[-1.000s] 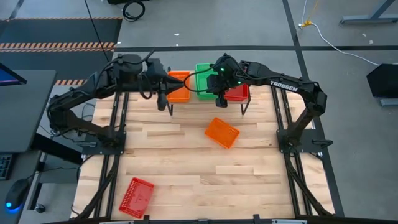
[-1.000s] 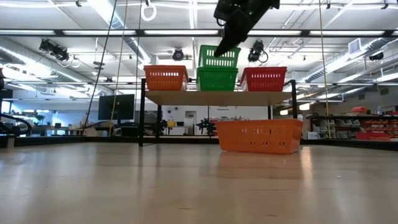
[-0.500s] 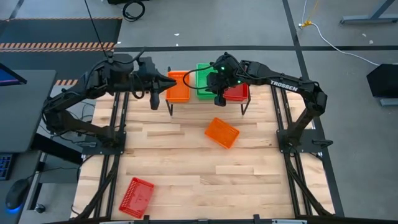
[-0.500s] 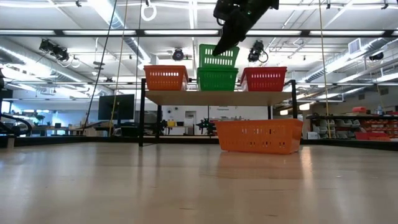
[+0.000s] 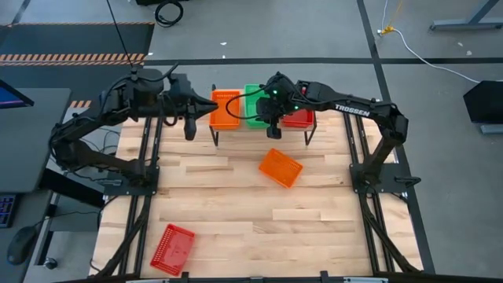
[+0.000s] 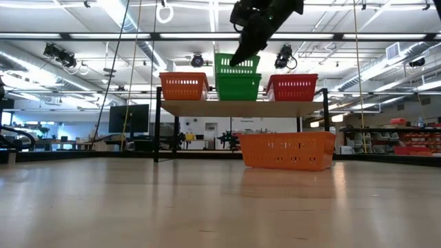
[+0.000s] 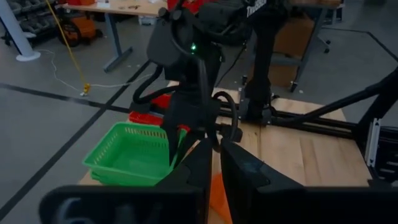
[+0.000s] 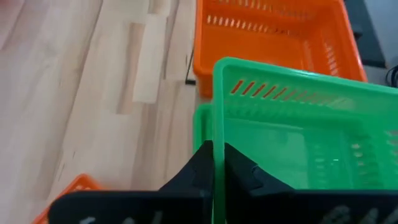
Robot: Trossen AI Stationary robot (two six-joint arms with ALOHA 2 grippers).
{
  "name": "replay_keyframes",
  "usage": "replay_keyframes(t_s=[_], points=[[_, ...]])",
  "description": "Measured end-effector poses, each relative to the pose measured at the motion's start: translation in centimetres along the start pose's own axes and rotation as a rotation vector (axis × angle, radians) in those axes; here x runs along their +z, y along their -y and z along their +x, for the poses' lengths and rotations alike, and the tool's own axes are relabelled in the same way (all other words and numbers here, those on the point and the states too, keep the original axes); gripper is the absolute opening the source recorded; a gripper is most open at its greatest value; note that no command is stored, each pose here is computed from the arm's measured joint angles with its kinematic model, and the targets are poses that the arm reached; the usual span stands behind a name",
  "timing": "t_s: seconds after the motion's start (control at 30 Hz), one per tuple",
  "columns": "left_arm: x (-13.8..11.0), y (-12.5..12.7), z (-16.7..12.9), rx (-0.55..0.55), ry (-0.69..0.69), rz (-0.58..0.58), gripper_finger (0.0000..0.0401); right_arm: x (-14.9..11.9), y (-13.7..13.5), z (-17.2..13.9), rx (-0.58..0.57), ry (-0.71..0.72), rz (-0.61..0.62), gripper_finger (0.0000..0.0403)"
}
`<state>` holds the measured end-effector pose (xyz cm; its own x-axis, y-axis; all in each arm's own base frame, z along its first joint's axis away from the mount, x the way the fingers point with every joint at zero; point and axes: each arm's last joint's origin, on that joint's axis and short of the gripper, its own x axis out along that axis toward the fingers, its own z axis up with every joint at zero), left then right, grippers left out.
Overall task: Stack baskets on shelf by color
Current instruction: Stack the green bin on the green bins on the shelf, then stack the orange bin on the orange bins on the shelf
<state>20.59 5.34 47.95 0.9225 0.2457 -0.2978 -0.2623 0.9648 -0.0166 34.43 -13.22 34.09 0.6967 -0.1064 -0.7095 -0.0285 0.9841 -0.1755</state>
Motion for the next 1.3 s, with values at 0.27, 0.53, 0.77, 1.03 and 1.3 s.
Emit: replay_keyframes(t_s=[0.27, 0.53, 0.77, 1.03, 1.3], points=[[-0.3, 0.1, -1.0, -0.004, -0.027, -0.001, 0.0034, 0.0, -0.1, 0.1, 0.002, -0.005, 0.004, 0.0021], [-0.4, 0.1, -1.4, -0.004, -0.028, -0.013, 0.0028, -0.8, 0.7, -0.1, -0.031, -0.055, 0.126, 0.0048], [-0.4, 0.1, -1.4, -0.004, -0.035, -0.015, 0.0023, -0.8, 1.0, -0.1, -0.036, -0.048, 0.157, 0.0129], [-1.1, 0.1, -3.2, -0.008, -0.083, 0.031, 0.0022, -0.6, 0.7, -0.2, -0.089, -0.062, 0.161, 0.0196], [-1.7, 0.2, -6.7, -0.057, -0.082, 0.024, 0.001, 0.4, -0.4, -2.9, -0.164, -0.002, 0.187, 0.0219]])
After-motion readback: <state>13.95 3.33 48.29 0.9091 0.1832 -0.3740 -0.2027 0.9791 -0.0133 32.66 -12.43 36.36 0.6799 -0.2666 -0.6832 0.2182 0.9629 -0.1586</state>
